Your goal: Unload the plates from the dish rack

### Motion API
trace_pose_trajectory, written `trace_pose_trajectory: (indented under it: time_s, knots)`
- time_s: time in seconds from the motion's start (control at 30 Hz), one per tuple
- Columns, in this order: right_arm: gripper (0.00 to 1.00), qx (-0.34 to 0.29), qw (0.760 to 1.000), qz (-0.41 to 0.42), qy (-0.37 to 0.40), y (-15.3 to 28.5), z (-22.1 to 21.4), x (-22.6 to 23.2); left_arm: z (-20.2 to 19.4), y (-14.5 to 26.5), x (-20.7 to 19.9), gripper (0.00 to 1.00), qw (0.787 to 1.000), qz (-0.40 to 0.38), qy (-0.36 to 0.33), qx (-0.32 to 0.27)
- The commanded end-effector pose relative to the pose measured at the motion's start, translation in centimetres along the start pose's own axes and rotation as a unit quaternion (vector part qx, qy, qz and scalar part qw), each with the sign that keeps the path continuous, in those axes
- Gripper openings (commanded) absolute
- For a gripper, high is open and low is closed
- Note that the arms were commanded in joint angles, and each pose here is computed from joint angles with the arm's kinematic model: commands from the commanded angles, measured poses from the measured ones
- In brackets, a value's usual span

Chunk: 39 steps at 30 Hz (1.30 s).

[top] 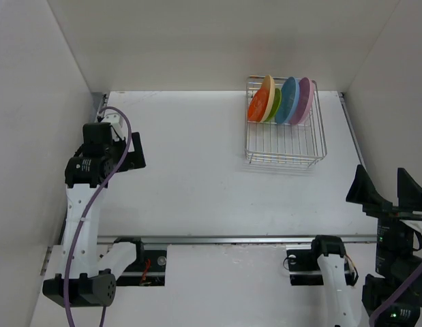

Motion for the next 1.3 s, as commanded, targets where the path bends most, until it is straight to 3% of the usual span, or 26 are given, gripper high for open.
trace_pose_trajectory:
  time_s: [0.0, 0.17, 0.3, 0.4, 0.53, 0.6, 0.7, 0.83, 1.0, 1.03, 1.27]
  knots:
    - [1.0, 0.002, 1.0, 0.007, 0.005, -0.2, -0.2, 0.0, 0.7, -0.2, 0.1, 1.0, 1.0, 0.006, 0.017, -0.015]
    - [1.0, 0.033, 0.999, -0.013, 0.005, -1.8, -1.7, -0.8, 0.6, -0.5, 0.3, 1.0, 1.0, 0.013, 0.024, -0.009]
    - [1.0, 0.066, 0.994, -0.085, -0.027, -5.3, -2.8, -2.1, 0.9, -0.5, 0.4, 1.0, 1.0, 0.014, 0.017, -0.01]
    - [1.0, 0.134, 0.98, -0.145, -0.035, -10.1, -6.2, -4.0, 0.5, -0.9, 0.5, 1.0, 1.0, 0.017, 0.012, -0.004]
    - [1.0, 0.248, 0.939, -0.232, -0.05, -18.3, -12.5, -6.9, 0.2, -1.1, 0.9, 1.0, 1.0, 0.024, 0.014, 0.002]
    - [1.0, 0.267, 0.928, -0.253, -0.055, -20.8, -14.4, -7.8, 0.2, -1.1, 0.9, 1.0, 1.0, 0.024, 0.01, 0.002]
    - [0.97, 0.265, 0.927, -0.255, -0.074, -24.9, -18.2, -9.2, 0.2, -1.6, 0.9, 1.0, 1.0, 0.022, 0.01, 0.013]
    - [0.81, 0.273, 0.926, -0.245, -0.085, -29.1, -22.2, -10.2, 0.2, -2.2, 0.9, 1.0, 0.999, 0.021, 0.01, 0.024]
    - [0.81, 0.3, 0.917, -0.255, -0.057, -33.2, -26.2, -11.9, 0.0, -3.6, 1.0, 1.0, 0.999, 0.016, 0.005, 0.051]
    - [0.81, 0.322, 0.908, -0.264, -0.049, -33.4, -28.4, -12.9, 0.0, -3.6, 1.0, 1.0, 0.999, 0.016, 0.005, 0.051]
    - [0.77, 0.356, 0.896, -0.264, -0.032, -34.6, -33.4, -14.2, 0.3, -4.8, 1.2, 1.0, 0.997, 0.023, 0.004, 0.071]
Point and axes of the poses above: each gripper's point midway between its finger pads, its own y axis back along the fingers, its own x axis along the line the jaws close on, z = x × y, the point moved 7 cm from there along y, back along the fingers, and after that the axes turned 15 degrees about -y, right-handed, at the moved point
